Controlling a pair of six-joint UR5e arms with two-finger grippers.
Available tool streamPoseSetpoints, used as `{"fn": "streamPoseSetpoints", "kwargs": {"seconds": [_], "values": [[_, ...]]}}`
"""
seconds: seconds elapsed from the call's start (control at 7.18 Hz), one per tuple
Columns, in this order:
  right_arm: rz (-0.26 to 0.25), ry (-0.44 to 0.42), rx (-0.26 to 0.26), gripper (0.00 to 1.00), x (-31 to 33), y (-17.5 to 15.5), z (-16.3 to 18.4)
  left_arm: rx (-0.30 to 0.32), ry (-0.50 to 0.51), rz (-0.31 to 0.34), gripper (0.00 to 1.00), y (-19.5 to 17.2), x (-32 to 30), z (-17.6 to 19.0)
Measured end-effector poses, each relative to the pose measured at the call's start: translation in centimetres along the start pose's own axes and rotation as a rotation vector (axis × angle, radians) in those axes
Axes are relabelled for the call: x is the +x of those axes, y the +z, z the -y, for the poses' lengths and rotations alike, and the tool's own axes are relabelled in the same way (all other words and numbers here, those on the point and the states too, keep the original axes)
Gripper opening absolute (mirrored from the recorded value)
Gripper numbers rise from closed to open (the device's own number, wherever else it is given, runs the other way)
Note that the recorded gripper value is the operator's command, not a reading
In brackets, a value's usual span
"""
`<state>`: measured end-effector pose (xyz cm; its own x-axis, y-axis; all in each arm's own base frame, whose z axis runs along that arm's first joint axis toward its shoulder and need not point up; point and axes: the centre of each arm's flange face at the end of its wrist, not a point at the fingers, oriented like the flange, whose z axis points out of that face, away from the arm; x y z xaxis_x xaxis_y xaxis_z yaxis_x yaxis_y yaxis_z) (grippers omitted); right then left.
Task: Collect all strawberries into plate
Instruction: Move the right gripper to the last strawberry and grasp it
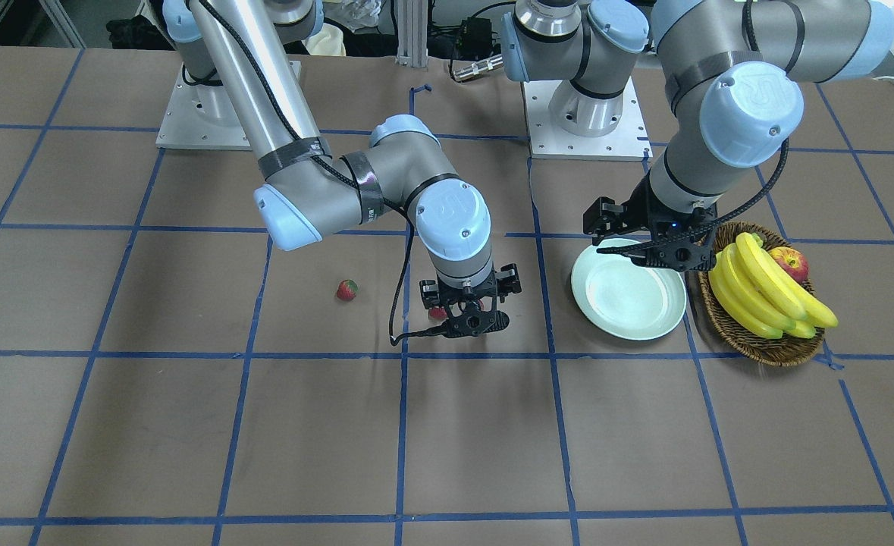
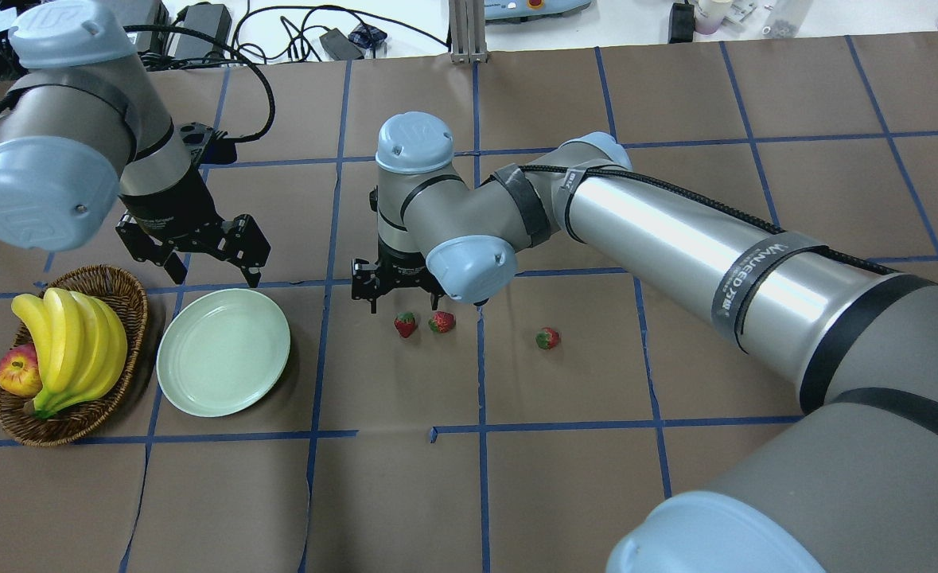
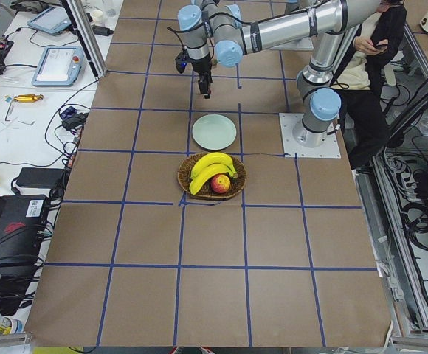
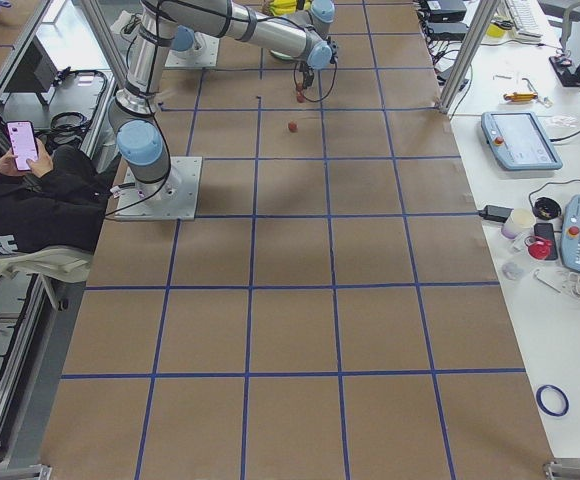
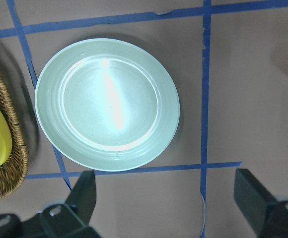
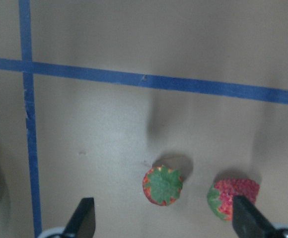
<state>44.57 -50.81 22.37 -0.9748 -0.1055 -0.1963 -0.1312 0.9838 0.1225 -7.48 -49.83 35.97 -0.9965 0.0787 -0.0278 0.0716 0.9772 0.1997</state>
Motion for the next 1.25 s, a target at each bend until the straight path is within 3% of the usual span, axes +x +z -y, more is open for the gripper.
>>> {"fn": "streamPoseSetpoints", "kwargs": {"seconds": [0.42, 0.7, 0.97, 1.25], "values": [[-0.102, -0.023, 0.023, 1.00, 4.1, -6.5, -0.4, 0.029, 0.002, 0.007, 1.00, -0.4, -0.1, 0.2], [-0.158, 0.013, -0.021, 1.00, 9.7, -8.2, 0.5, 0.035, 0.007, 0.008, 1.00, -0.4, 0.1, 0.2], [-0.211, 0.019, -0.090, 1.00, 14.6, -6.3, -0.4, 0.027, 0.015, 0.006, 1.00, -0.1, 0.2, 0.3], [-0.235, 0.017, -0.127, 1.00, 16.7, -3.4, -2.4, 0.025, 0.017, 0.006, 1.00, 0.0, 0.4, 0.3]]}}
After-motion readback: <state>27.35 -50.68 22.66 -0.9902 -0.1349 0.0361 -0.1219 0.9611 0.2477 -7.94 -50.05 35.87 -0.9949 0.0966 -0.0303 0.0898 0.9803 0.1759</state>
